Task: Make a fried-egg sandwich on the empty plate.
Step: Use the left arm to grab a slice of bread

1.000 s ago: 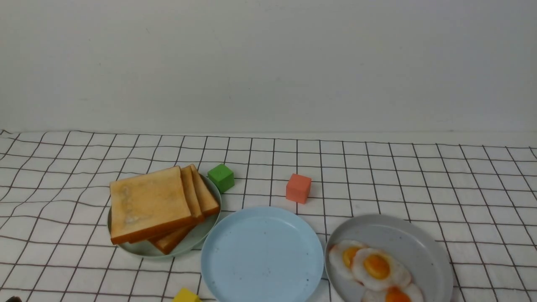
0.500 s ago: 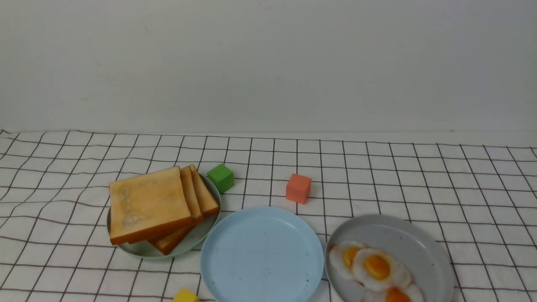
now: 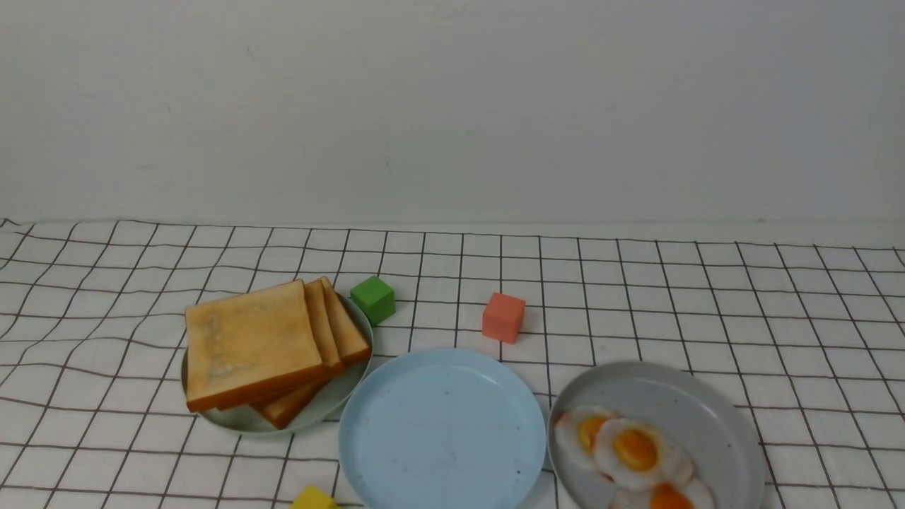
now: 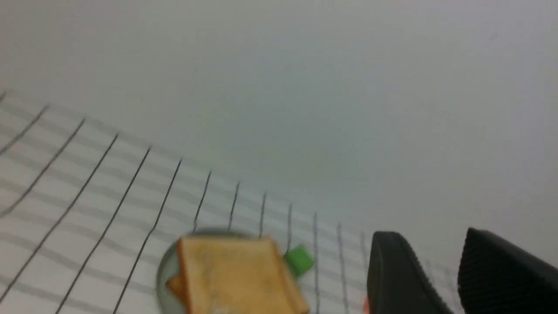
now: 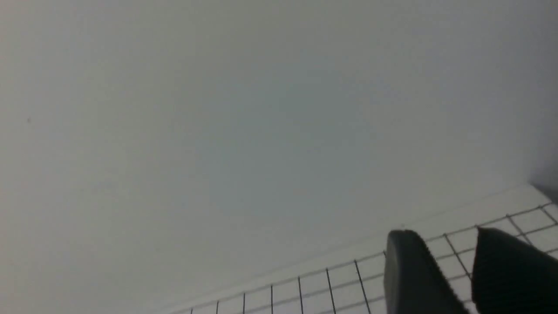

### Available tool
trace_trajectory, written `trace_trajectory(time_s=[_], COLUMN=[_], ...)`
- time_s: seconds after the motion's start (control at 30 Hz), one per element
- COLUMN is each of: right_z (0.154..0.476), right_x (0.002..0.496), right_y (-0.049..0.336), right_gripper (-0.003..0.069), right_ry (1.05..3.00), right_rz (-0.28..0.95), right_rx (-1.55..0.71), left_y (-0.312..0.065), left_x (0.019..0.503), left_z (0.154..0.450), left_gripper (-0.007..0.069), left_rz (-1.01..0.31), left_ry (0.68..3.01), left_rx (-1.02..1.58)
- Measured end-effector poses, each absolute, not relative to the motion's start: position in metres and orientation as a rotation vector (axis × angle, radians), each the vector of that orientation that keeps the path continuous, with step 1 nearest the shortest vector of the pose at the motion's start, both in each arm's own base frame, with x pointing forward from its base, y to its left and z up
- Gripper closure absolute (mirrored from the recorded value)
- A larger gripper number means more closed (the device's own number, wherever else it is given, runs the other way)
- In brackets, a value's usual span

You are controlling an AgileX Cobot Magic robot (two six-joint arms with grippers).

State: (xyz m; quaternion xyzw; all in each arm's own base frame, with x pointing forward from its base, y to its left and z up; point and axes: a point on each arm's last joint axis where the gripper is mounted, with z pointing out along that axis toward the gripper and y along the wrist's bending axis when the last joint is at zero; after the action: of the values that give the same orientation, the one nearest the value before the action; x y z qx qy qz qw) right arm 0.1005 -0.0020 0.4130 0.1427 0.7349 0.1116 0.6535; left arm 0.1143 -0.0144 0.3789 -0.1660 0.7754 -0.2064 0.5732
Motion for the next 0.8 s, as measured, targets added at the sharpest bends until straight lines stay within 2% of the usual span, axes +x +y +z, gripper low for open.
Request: trace_trajectory(time_s=[0.2, 0.43, 0.57, 0.8], right_z=[0.375, 0.346, 0.336, 0.332], right_x=[0.113, 0.115, 0.121, 0.134], right_y=[0.017, 0.047, 0.06, 0.076], right_gripper=[0.0418, 0.0418, 0.0417, 0.0382], right_ry=[1.883, 2.167, 2.271, 2.455], right_rz=[0.373, 0.46, 0.534, 0.656], right_rx=[0.214, -0.118, -0.205, -0.248], left_y=[-0.024, -0.04, -0.048, -0.052], left_x=[0.158, 0.204, 0.227, 0.27], left_z=[0.34, 0.301, 0.298, 0.297], left_gripper=[0.0387, 0.0387, 0.0387, 0.0387], left_rz=[-0.498, -0.625, -0.664, -0.601], left_ry=[2.154, 2.433, 2.532, 2.614], left_rx=[-0.503, -0.646, -0.589, -0.479])
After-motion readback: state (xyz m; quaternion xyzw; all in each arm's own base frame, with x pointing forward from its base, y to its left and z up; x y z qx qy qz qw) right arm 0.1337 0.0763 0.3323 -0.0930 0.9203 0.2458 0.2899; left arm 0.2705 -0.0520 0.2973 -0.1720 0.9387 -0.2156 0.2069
